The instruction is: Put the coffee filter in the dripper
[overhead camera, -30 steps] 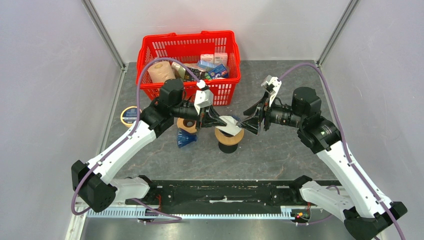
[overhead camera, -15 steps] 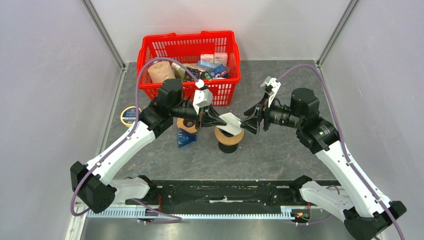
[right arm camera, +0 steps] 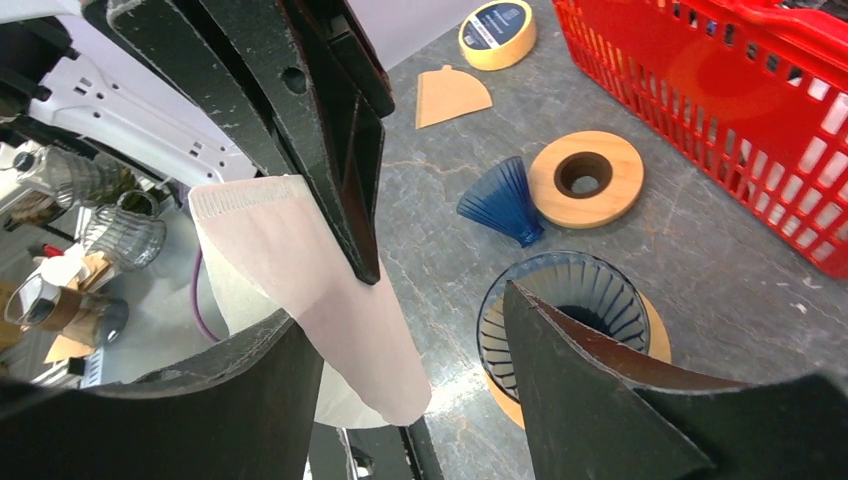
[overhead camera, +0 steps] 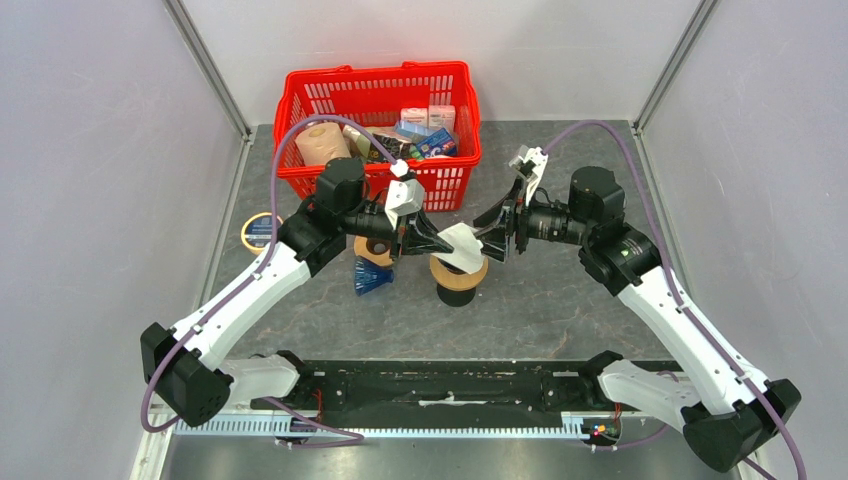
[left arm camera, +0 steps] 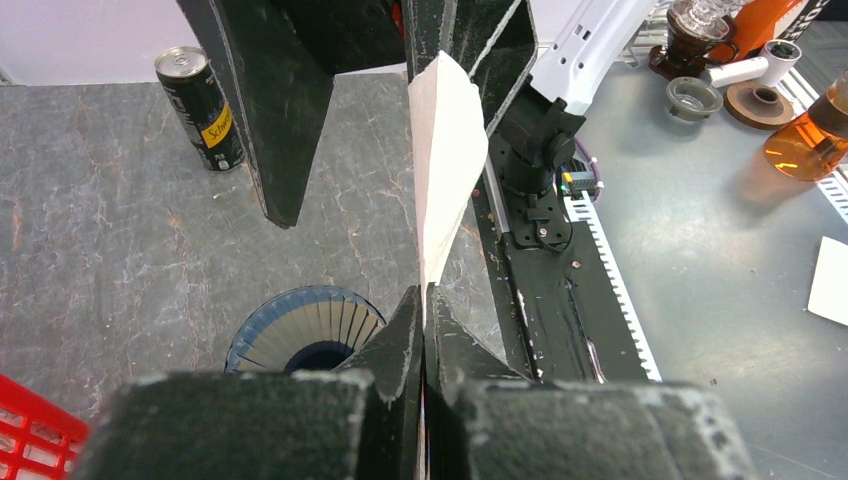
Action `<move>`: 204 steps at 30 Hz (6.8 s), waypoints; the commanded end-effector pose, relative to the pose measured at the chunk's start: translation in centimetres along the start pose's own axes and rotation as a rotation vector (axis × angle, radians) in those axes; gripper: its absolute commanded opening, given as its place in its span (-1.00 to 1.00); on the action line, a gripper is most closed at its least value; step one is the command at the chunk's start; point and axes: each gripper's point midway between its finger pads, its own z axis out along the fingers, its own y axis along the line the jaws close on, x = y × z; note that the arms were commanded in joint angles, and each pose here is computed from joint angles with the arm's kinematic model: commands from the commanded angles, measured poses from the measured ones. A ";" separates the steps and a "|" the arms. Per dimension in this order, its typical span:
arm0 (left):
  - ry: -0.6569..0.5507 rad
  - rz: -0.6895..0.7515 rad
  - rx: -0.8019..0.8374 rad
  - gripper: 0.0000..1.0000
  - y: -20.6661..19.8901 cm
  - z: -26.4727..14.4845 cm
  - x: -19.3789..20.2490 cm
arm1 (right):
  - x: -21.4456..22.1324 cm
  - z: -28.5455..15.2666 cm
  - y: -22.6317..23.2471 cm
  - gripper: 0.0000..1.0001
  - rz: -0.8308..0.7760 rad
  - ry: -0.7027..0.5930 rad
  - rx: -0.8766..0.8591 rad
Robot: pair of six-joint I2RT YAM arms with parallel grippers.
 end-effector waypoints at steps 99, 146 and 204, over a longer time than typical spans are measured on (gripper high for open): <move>-0.136 -0.255 -1.033 0.64 12.2 2.3 -2.6 | -4.3 -1.9 -8.7 -1.00 0.411 -0.145 0.879; -0.036 -0.103 -1.204 -0.96 13.9 0.1 -2.1 | -1.9 -3.3 -9.2 -1.00 0.169 0.097 0.896; 0.180 -0.032 -0.703 -0.05 7.8 1.5 1.9 | -0.3 -3.1 -6.2 -1.00 -0.017 0.332 0.653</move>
